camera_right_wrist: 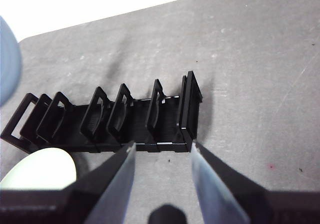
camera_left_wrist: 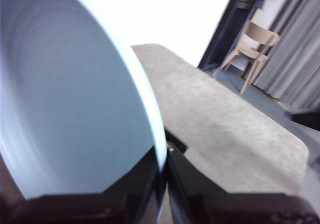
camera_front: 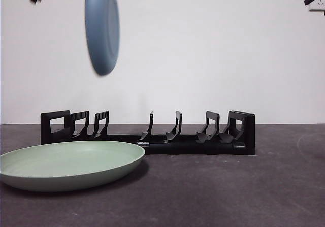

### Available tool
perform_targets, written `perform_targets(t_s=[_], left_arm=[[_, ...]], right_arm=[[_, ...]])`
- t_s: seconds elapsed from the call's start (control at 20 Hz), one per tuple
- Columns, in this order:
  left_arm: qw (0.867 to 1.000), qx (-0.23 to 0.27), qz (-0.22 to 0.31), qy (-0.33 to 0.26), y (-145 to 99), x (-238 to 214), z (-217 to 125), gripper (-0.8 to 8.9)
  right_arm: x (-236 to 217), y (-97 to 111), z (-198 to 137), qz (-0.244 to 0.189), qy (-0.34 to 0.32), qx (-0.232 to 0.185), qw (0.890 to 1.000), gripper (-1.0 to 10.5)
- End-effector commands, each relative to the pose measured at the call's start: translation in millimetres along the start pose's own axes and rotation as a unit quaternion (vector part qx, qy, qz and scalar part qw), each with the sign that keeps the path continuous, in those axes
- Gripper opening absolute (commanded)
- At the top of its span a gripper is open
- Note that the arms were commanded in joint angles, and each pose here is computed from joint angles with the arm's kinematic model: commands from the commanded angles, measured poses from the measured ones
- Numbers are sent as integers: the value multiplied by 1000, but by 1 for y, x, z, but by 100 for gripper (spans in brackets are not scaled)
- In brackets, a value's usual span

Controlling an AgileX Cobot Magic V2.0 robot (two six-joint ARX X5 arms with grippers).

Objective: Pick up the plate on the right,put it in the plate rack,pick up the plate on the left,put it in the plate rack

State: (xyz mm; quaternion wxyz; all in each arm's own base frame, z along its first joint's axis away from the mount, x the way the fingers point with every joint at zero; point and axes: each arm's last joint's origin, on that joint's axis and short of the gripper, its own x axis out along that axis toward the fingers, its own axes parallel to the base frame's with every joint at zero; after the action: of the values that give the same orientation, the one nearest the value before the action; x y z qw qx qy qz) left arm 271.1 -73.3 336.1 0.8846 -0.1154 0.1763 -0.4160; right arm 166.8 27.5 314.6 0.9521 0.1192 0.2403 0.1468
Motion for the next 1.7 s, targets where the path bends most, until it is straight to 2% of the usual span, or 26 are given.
perform_targets(t_s=[0.05,0.4,0.8,1.0,1.05,1.1,1.15,1.2,1.35,1.45,1.55,1.7], left_arm=[[999,-29,9,14,16,9,-7,-9],[996,-63,35,49,54,27,-28,-9],[989,-99,58,92,74,43,-49,-8],[987,-93,68,116,74,41,-55,8],[985,-99,69,123,74,41,-56,62],[984,-100,69,130,73,40,-58,162],[984,-90,68,140,72,39,-59,236],[983,-80,67,150,70,36,-60,252],[983,-53,62,165,59,25,-56,252],[986,-39,62,152,47,14,-47,252],[990,-11,63,126,29,0,-33,252],[990,64,80,94,-10,-23,-17,252]], right_arm=[[1,0,1,-1,-2,1,1000,186],[4,-1,1,-3,4,2,1000,186],[4,-1,1,-3,4,3,1000,186],[4,-1,1,-2,4,3,1000,186],[4,-1,1,0,5,6,1000,186],[5,-1,1,2,6,8,1000,186],[6,-1,0,2,8,8,1000,186],[8,0,0,7,13,9,1000,186],[18,2,-3,65,48,12,997,187],[30,4,-6,98,77,16,992,187],[45,10,-11,139,111,15,984,187],[73,23,-22,181,158,7,971,187]])
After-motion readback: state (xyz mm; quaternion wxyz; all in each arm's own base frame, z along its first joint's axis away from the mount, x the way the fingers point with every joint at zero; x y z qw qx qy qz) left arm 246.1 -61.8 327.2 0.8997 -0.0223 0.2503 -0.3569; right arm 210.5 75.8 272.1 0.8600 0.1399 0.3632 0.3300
